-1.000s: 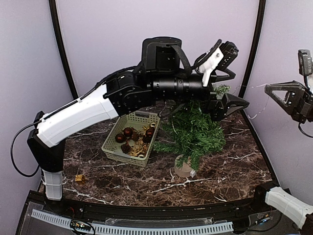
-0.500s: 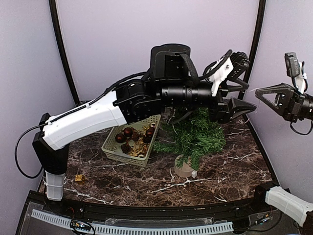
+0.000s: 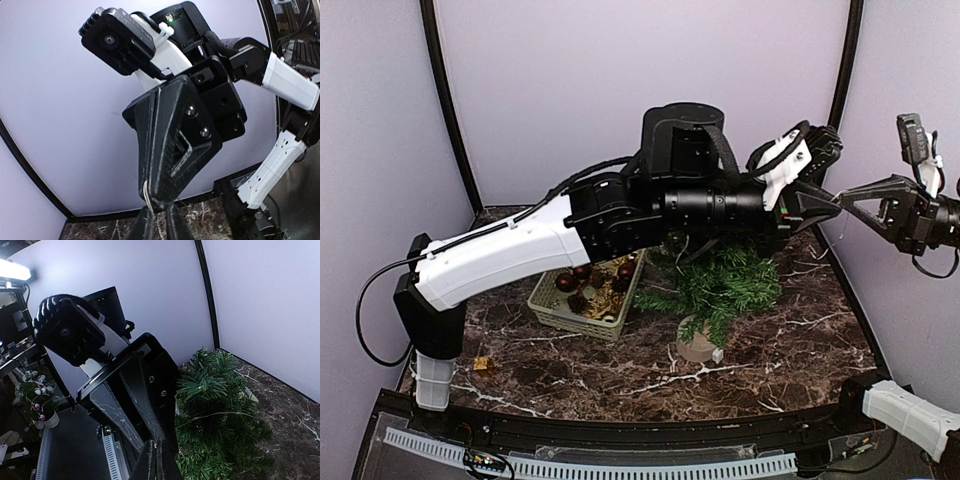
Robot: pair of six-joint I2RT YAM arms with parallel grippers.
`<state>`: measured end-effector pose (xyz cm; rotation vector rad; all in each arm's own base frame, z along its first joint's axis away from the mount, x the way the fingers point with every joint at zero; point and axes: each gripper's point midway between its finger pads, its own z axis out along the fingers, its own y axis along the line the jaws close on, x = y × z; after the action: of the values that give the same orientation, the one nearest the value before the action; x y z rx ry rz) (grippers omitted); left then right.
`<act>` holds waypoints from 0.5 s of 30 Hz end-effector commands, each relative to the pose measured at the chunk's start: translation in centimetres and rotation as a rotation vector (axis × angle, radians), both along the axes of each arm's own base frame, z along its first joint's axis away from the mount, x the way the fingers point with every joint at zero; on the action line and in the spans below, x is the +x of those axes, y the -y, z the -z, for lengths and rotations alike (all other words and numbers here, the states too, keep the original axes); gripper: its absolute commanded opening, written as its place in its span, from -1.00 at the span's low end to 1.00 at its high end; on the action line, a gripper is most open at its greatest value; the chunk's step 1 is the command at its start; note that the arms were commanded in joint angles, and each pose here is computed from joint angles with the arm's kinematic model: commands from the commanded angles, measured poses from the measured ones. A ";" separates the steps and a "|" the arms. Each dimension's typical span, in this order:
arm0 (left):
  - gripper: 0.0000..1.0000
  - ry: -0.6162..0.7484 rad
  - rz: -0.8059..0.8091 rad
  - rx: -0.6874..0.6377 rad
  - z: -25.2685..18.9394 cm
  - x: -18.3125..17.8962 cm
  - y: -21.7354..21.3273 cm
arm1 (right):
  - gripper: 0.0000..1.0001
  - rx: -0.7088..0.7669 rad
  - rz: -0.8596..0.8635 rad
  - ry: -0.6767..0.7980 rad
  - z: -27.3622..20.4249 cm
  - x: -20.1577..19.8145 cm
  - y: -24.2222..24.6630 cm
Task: Decorate the small christmas tree
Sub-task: Wrap the side of the string light in the gap of the branches.
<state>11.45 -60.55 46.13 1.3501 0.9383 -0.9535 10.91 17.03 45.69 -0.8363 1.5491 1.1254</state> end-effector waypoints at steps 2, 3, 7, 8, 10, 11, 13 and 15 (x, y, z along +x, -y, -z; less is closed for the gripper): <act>-0.94 0.025 0.018 -0.074 -2.9 -1.3 -0.9 | -0.83 -0.016 0.029 0.022 -0.1 0.4 0.2; -0.98 0.024 0.021 -0.073 -3.0 -1.4 -1.0 | -0.78 -0.007 0.034 0.033 -0.5 0.3 0.3; -1.00 0.012 0.032 -0.068 -3.1 -1.9 -1.5 | -0.46 0.020 0.027 0.074 -1.5 -0.5 0.3; -1.00 0.006 0.042 -0.075 -3.6 -2.1 -1.9 | -0.35 0.025 0.029 0.082 -1.7 -0.6 0.3; -1.00 -0.007 0.058 -0.067 -3.3 -2.5 -2.3 | -0.02 0.036 0.037 0.099 -2.2 -0.8 0.4; -1.00 -0.012 0.064 -0.074 -3.6 -2.7 -2.5 | 0.14 0.042 0.041 0.108 -2.4 -0.8 0.5; -1.00 -0.017 0.066 -0.076 -3.8 -2.9 -3.3 | 0.34 0.060 0.068 0.122 -3.1 -0.7 0.7; -1.00 -0.020 0.071 -0.081 -4.1 -3.2 -4.3 | 0.48 0.088 0.117 0.137 -4.0 -0.4 1.1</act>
<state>10.02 -60.06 44.79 1.3839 0.9577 -0.9880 10.24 16.61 47.27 -0.8061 1.4898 1.0836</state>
